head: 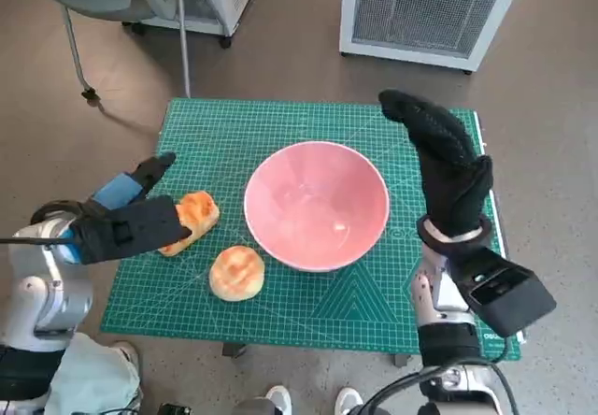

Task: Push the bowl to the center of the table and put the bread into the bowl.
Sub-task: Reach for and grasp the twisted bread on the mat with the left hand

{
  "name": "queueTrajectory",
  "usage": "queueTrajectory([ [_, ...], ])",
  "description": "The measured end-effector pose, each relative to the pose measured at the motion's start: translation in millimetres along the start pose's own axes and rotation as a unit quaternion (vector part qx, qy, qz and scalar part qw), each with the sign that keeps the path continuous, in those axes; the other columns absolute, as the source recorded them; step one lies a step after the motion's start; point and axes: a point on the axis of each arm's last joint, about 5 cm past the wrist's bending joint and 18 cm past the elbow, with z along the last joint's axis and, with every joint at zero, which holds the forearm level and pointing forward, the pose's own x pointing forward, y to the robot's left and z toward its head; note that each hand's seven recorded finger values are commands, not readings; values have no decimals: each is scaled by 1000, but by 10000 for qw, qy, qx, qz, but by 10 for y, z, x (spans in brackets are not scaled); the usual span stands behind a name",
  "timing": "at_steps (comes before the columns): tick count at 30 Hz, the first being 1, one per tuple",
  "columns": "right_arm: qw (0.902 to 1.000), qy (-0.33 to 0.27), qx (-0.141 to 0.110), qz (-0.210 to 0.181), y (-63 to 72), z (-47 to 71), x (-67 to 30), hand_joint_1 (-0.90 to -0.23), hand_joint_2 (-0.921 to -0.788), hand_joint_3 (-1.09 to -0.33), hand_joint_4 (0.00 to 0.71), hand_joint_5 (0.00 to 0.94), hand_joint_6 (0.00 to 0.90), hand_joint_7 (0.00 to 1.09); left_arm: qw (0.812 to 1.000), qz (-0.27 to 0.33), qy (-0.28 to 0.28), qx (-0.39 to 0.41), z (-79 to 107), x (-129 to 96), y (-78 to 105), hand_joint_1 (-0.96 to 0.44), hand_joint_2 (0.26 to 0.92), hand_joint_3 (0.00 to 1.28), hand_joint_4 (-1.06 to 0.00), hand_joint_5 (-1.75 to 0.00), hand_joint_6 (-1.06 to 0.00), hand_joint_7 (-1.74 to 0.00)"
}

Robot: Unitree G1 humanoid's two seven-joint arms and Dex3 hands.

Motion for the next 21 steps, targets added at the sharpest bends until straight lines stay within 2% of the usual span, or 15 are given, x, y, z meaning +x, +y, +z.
queueTrajectory([
  [13,10000,-6,1,-15,-1,15,-15,-540,-921,-800,264,0,-1,701,9985,-299,413,175,21,231,-55,-315,715,3,1,1,-96,-10],
  [21,10000,-13,21,-39,7,20,-16,-540,-921,-800,264,0,-1,692,9966,-580,564,182,28,399,-157,-314,720,5,1,1,-110,-15],
])
